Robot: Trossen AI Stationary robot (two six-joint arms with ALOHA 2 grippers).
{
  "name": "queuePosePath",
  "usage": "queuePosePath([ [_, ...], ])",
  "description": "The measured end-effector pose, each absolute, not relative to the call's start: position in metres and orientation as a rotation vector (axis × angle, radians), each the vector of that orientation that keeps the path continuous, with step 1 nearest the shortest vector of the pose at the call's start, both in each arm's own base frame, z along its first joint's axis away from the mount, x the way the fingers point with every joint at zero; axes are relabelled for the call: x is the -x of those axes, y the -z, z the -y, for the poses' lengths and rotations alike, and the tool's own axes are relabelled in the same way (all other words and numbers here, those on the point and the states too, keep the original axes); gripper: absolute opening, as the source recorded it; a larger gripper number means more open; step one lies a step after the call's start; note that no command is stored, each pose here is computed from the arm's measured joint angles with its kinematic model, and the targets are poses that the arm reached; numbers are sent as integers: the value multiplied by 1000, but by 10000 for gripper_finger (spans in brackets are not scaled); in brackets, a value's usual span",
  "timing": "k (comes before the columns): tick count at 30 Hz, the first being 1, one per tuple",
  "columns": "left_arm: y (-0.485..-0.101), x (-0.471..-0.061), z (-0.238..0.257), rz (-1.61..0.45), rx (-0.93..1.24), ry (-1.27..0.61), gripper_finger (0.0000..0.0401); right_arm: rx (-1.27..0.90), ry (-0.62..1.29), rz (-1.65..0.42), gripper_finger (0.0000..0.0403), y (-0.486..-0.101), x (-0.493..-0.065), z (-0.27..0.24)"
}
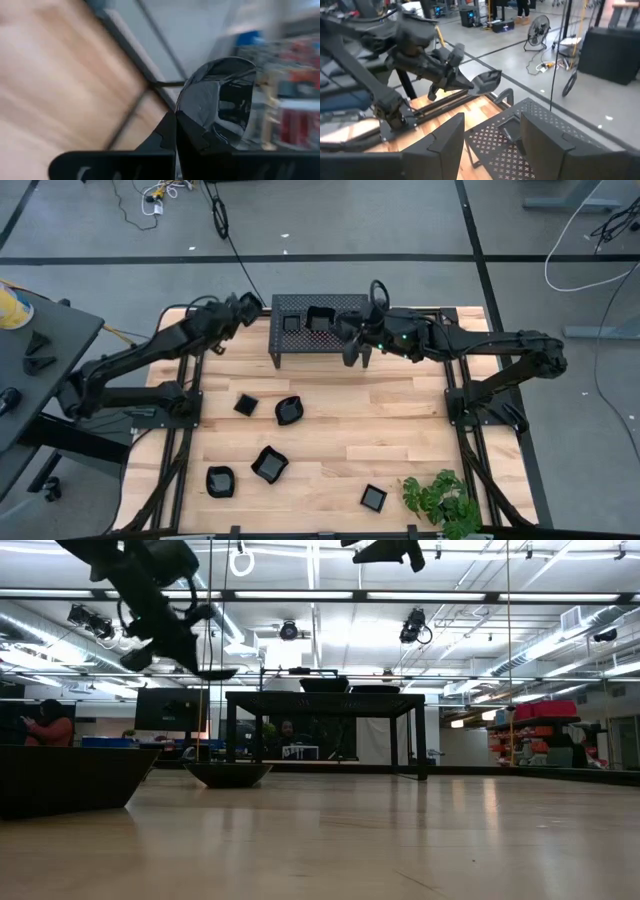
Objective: Pick & Place Mini shaped plates
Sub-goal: Stack the leaf shaped plate on top of the other leaf shaped plate on the shelf
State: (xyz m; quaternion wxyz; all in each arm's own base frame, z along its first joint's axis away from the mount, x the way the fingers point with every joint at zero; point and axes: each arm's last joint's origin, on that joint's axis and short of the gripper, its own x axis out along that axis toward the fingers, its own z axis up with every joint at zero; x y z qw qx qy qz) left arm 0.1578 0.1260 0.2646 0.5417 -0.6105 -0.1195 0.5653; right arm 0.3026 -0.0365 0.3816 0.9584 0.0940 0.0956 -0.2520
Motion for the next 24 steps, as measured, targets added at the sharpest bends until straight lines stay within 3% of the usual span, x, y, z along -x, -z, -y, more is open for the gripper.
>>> queuePosePath([
  [13, -296, -195, -114, 455, 1227, -1003, 1, -312, 546, -160, 194, -382, -302, 43],
  [24, -297, -222, -111, 399, 928, -978, 1, -306, 584, -145, 194, -382, -301, 44],
])
